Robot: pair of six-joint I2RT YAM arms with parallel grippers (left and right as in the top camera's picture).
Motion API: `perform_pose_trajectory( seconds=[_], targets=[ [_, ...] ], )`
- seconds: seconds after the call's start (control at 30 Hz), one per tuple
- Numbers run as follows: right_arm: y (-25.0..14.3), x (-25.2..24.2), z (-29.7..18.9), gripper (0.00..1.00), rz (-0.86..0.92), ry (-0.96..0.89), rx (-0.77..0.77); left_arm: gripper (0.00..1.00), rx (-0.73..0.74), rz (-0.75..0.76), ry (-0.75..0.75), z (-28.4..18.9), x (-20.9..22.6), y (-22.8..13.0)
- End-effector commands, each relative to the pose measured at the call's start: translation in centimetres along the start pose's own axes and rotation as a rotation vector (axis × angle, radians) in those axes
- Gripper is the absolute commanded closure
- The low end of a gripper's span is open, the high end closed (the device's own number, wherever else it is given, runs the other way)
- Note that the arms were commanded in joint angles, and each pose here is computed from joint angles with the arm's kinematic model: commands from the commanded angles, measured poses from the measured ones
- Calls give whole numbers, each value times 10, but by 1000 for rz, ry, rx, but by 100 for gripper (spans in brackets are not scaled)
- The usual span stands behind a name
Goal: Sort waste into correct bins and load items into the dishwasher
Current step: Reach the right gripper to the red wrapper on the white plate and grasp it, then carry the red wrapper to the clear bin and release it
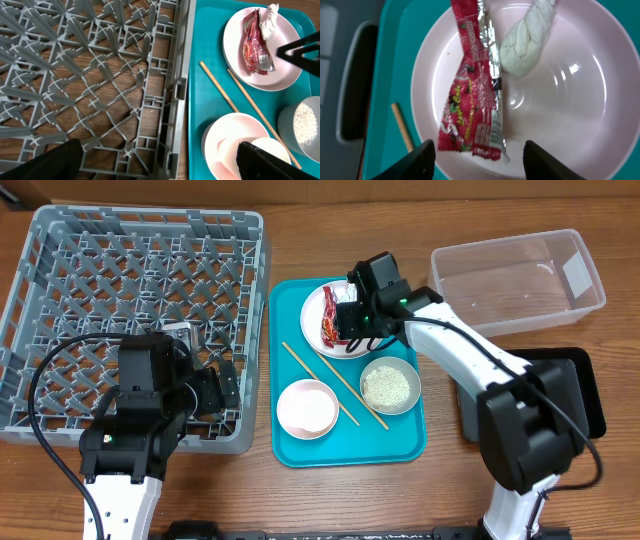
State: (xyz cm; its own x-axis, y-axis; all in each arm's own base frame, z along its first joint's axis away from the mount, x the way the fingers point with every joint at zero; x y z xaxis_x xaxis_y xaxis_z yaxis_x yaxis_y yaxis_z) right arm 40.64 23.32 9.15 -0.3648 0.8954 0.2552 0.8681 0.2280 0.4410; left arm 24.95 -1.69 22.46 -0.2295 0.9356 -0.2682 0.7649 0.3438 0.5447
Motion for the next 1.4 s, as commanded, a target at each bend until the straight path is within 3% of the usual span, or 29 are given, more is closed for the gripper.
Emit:
perform_pose_trajectory(
  seconds=[0.0, 0.1, 0.2, 0.33, 0.43, 0.63, 0.87, 1.0, 1.2, 1.23, 1.3, 1.37],
  targets=[
    [1, -2, 19, 46, 19, -20, 7, 0, -10, -4, -21, -3, -6, 6],
    [-7, -2, 36, 48, 15, -21, 31, 0, 1, -5, -17, 0, -6, 6],
    [-6, 0, 39, 73, 9, -20, 25, 0, 19, -6, -9, 5, -5, 5],
    [-7, 0, 37, 96, 10, -21, 34, 0, 32, -7, -4, 9, -5, 5],
    [-3, -2, 22, 96, 20, -26, 26, 0, 36, -6, -1, 10, -5, 4],
    [39, -13, -68, 96, 33, -34, -169, 0, 34, -6, -2, 10, -5, 5],
    [64, -103, -169, 96, 184, -269, -395, 0, 32, -6, -3, 10, -5, 5],
    [51, -162, -184, 96, 300, -354, -386, 1, 21, -5, -8, 10, -6, 8],
    [26, -210, -174, 96, 406, -409, -297, 0, 21, -6, -8, 10, -6, 8],
    [22, -213, -172, 94, 416, -412, -281, 0, 21, -6, -8, 10, -6, 8],
    [15, -218, -171, 80, 436, -415, -256, 0, 21, -5, -8, 10, -6, 8],
    [14, -219, -172, 49, 439, -410, -257, 0, 20, -5, -8, 10, -6, 8]
  ],
)
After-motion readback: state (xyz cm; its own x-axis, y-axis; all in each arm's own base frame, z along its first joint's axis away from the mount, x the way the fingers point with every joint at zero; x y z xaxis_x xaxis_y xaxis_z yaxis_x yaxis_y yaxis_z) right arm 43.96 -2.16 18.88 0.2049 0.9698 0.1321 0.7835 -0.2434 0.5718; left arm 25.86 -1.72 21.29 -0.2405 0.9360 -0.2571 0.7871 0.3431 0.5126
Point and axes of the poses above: each gripper's point midway between its finger pads, its own z axis out along the fingers, its own x axis along the line the jaws close on, y = z × x, the point moved 3 cm from there along -z, back along the fingers, and after that the axes turned 10 degrees about -z, right-handed, at the moved point
